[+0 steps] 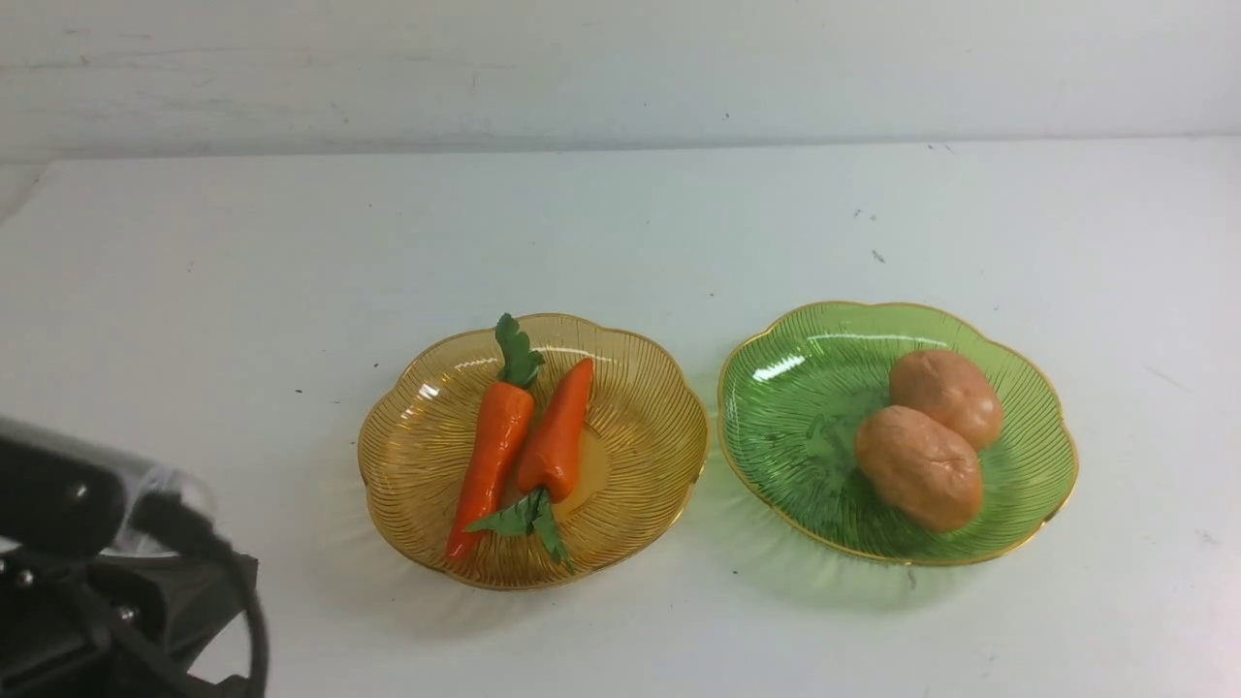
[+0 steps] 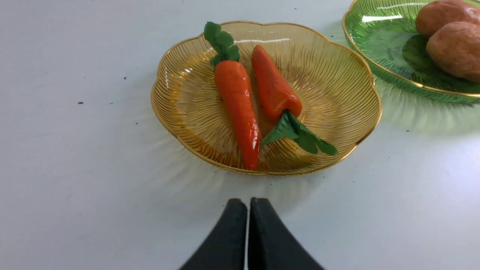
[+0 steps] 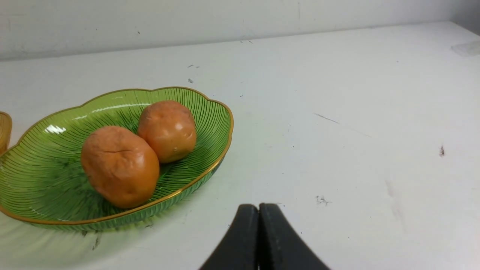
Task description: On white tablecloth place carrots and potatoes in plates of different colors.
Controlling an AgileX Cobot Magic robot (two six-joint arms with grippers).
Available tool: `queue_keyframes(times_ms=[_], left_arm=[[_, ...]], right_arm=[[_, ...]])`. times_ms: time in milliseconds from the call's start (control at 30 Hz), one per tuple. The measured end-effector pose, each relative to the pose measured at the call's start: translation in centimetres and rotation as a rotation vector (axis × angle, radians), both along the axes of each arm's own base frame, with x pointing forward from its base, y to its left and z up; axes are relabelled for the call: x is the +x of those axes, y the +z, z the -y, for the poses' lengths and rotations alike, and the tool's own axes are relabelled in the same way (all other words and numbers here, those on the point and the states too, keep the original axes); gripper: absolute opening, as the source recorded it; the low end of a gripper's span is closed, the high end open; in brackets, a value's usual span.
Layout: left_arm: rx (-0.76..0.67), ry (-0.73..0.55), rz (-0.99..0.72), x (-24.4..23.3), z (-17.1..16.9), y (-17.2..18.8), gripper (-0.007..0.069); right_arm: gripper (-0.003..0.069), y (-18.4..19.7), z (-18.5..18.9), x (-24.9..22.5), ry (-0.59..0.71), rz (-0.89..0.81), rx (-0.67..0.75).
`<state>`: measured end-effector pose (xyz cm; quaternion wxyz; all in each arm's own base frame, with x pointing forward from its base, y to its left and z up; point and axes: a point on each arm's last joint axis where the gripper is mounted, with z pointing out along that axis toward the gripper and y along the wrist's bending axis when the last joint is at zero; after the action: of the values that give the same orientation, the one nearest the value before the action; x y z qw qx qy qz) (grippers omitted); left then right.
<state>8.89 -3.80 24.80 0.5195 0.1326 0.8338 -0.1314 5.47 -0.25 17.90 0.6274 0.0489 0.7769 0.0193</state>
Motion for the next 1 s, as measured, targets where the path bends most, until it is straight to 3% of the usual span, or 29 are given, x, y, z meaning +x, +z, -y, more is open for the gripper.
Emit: queue_keyframes(times_ms=[167, 367, 533, 1000], left_arm=[[0.056, 0.015, 0.119, -1.1, -1.0, 0.2, -0.0003], [0.049, 0.211, 0.249, -3.7, -3.1, -3.7, -0.0003], [0.108, 0.266, 0.191, -3.6, -3.4, -7.3, -0.0003], [0.046, 0.266, 0.147, -3.7, -3.2, -7.8, -0.0003]], right_arm=[[-0.0015, 0.0, 0.0, 0.0, 0.000, 0.000, 0.000], [-0.0015, 0.0, 0.0, 0.0, 0.000, 0.000, 0.000], [-0.0015, 0.0, 0.0, 0.0, 0.000, 0.000, 0.000], [-0.0015, 0.0, 0.0, 0.0, 0.000, 0.000, 0.001]])
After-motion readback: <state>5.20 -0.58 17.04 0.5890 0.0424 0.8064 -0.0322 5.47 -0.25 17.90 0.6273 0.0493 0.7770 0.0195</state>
